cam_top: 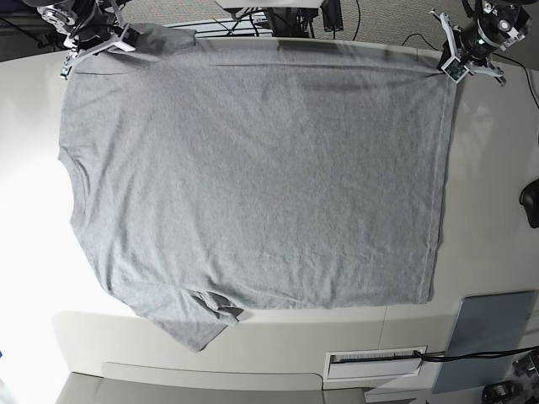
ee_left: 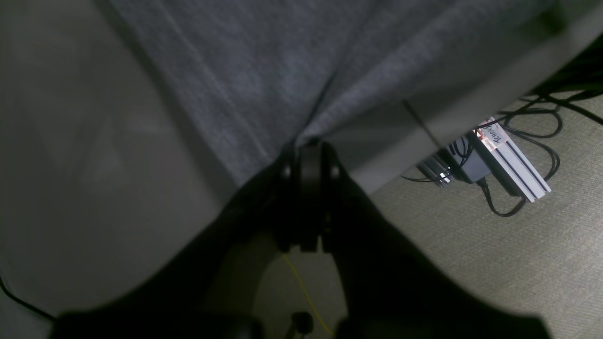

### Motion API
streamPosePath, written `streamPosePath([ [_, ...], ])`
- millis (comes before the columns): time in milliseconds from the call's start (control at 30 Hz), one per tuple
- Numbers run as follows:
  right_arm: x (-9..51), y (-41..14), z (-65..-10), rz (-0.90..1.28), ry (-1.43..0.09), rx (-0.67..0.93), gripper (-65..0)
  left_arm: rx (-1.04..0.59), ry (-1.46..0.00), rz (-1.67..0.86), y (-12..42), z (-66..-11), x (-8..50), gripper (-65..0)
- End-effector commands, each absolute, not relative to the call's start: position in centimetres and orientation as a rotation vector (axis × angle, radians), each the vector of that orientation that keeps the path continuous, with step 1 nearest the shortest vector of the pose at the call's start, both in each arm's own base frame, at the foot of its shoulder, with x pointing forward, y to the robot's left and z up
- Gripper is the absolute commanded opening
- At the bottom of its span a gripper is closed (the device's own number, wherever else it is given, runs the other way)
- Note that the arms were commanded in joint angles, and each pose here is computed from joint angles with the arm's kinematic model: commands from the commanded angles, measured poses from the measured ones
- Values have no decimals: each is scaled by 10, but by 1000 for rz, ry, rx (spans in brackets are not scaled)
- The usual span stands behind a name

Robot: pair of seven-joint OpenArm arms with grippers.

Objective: Fold the T-shirt properly
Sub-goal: 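Lift the gripped side edge up with both grippers, then fold the lifted side edge over toward the shirt's middle with both grippers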

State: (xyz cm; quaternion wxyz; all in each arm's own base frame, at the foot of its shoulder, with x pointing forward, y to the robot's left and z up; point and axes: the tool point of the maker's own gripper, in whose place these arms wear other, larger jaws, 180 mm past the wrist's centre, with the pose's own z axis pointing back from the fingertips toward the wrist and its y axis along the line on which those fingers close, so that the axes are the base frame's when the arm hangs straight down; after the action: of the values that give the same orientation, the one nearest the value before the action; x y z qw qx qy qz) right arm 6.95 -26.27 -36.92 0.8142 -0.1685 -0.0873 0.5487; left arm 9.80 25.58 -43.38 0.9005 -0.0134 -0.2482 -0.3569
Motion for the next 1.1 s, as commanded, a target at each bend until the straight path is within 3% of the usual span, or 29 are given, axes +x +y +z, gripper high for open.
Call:
streamPosePath([
  [0, 74, -266, -364, 1181, -191, -391, -650, -1, -352, -776, 271, -447, 67, -650],
  [567, 180, -272, -318, 1120, -511, -605, -650, 84, -579, -768, 262, -417, 153, -650],
  [1067, 254, -279, -316, 1016, -669, -583, -650, 109, -724, -662, 258, -410, 218, -650],
])
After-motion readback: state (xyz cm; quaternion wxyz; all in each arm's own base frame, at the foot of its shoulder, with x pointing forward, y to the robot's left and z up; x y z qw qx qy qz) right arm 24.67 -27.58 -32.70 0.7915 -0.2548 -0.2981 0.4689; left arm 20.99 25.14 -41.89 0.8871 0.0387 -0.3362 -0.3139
